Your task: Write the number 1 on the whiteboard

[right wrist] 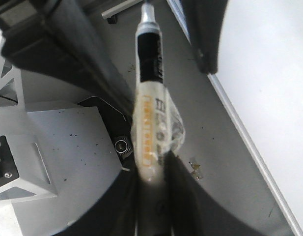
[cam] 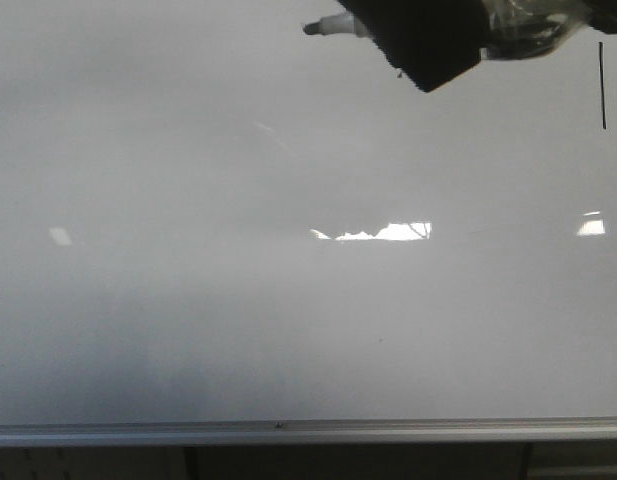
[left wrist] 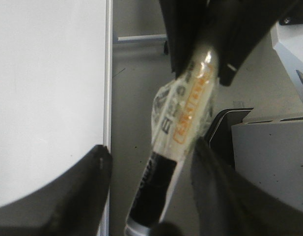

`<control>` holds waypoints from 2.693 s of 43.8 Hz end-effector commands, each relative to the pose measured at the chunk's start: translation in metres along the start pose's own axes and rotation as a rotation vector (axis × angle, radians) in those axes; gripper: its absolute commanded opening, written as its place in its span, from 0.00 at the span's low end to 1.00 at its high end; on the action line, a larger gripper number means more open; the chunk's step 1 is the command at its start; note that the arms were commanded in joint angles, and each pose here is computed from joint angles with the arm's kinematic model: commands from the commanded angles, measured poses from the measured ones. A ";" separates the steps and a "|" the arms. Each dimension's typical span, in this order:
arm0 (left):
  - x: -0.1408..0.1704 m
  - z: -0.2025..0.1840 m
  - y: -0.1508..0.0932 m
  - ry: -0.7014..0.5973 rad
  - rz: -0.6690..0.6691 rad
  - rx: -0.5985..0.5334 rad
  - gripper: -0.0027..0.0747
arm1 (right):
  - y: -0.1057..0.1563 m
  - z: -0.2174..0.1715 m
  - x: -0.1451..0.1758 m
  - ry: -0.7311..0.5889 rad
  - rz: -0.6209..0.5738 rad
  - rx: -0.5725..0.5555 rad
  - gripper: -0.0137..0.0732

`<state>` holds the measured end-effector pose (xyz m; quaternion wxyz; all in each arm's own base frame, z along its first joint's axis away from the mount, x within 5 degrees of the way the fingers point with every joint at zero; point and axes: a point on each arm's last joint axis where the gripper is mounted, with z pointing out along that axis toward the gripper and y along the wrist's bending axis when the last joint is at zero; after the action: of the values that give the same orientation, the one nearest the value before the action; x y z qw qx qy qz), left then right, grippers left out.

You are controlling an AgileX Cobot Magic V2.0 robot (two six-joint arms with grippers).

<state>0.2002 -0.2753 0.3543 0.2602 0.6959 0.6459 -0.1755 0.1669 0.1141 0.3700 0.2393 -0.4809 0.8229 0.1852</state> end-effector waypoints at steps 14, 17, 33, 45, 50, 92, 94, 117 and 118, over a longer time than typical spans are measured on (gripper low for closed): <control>-0.013 -0.022 -0.004 -0.085 0.016 -0.040 0.06 | 0.011 -0.012 -0.001 0.006 -0.021 -0.061 0.27; -0.013 -0.022 -0.004 -0.085 0.008 -0.040 0.06 | 0.011 -0.012 -0.001 0.006 -0.021 -0.061 0.40; 0.002 -0.036 0.008 0.039 -0.231 -0.238 0.06 | -0.002 -0.022 0.006 -0.006 0.093 0.050 0.74; 0.027 -0.090 0.004 0.035 -0.477 -0.491 0.06 | -0.013 -0.056 0.027 -0.079 0.352 0.272 0.74; 0.053 -0.112 -0.004 0.020 -0.572 -0.597 0.06 | -0.009 -0.074 0.036 -0.171 0.456 0.362 0.74; 0.236 -0.089 0.061 -0.437 -1.058 -1.098 0.06 | -0.011 -0.077 0.073 -0.310 0.638 0.568 0.74; 0.239 -0.083 0.066 -0.445 -1.054 -1.086 0.06 | -0.011 -0.077 0.073 -0.310 0.638 0.568 0.74; 0.261 -0.042 0.112 -0.378 -1.102 -1.021 0.18 | -0.011 -0.077 0.073 -0.309 0.638 0.568 0.74; 0.261 -0.041 0.112 -0.374 -1.105 -1.020 0.22 | -0.011 -0.077 0.073 -0.309 0.638 0.568 0.74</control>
<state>0.3298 -0.0426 0.2287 0.4831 0.0319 0.8731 -0.0579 0.1271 0.0174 0.3791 0.3733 -0.0933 0.9186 0.0899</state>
